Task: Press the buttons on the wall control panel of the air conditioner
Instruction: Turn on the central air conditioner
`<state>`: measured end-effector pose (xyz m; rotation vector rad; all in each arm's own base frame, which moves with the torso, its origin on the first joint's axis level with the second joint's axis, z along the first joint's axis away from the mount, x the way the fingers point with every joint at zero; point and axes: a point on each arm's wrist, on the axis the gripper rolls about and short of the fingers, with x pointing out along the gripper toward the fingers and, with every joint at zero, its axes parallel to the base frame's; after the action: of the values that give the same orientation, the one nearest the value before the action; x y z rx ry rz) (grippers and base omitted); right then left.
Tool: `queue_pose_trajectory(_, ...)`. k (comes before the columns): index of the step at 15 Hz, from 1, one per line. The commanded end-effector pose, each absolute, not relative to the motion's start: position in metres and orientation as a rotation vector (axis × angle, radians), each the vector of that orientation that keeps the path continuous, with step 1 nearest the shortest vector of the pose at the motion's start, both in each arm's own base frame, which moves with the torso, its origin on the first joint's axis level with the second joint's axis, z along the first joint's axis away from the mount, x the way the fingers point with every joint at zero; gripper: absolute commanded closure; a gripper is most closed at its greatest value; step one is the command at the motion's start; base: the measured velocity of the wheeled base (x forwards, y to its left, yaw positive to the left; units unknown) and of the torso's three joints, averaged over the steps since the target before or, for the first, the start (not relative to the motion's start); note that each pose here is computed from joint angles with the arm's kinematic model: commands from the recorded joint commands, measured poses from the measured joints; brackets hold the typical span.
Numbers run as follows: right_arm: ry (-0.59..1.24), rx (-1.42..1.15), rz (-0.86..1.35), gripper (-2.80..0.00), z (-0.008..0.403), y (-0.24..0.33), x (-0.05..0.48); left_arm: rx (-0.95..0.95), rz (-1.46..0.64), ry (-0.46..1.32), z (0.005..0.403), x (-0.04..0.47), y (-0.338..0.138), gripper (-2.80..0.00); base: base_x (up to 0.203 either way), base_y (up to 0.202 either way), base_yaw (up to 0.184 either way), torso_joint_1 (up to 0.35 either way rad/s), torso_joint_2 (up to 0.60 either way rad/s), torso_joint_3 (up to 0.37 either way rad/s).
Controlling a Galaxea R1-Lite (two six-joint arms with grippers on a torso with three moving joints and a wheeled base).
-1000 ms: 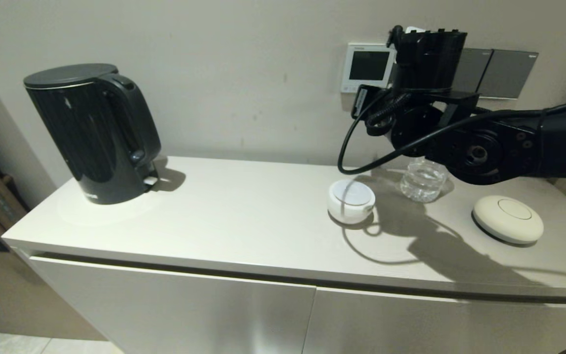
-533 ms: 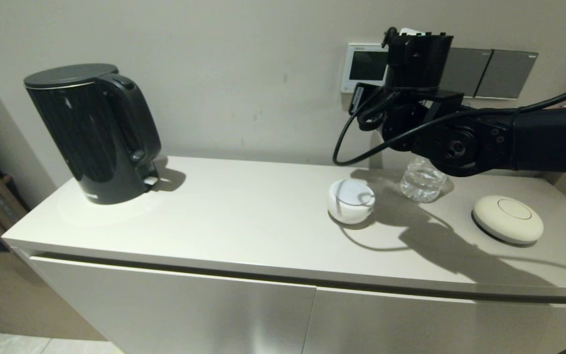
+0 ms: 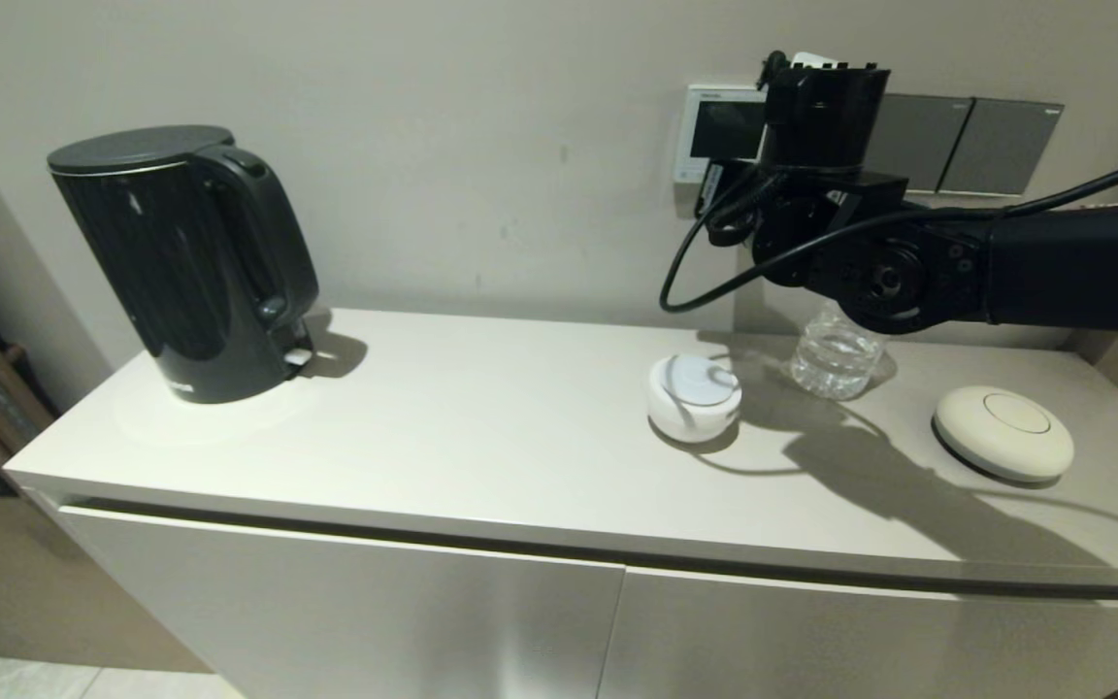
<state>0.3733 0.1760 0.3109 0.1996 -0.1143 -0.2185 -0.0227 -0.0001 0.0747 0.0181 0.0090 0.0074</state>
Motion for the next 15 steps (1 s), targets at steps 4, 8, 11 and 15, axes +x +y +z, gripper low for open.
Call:
queue_pose_trajectory(4, -0.12, 0.203, -0.227, 0.0, 0.309, 0.174, 0.38, 0.018, 0.008, 0.009, 0.075, -0.023, 0.0, 0.0, 0.0, 0.0, 0.0, 0.0, 0.0, 0.0)
queue_pose_trajectory(8, -0.129, 0.21, -0.223, 0.0, 0.314, 0.175, 0.377, 0.02, 0.008, 0.008, 0.075, -0.023, 0.0, 0.0, 0.0, 0.0, 0.0, 0.0, 0.0, 0.0)
queue_pose_trajectory(11, -0.136, 0.221, -0.192, 0.0, 0.321, 0.183, 0.362, 0.02, 0.008, 0.009, 0.075, -0.023, 0.0, 0.0, 0.0, 0.0, 0.0, 0.0, 0.0, 0.0)
queue_pose_trajectory(15, -0.147, 0.238, -0.135, 0.0, 0.333, 0.198, 0.338, 0.02, 0.008, 0.009, 0.075, -0.023, 0.0, 0.0, 0.0, 0.0, 0.0, 0.0, 0.0, 0.0)
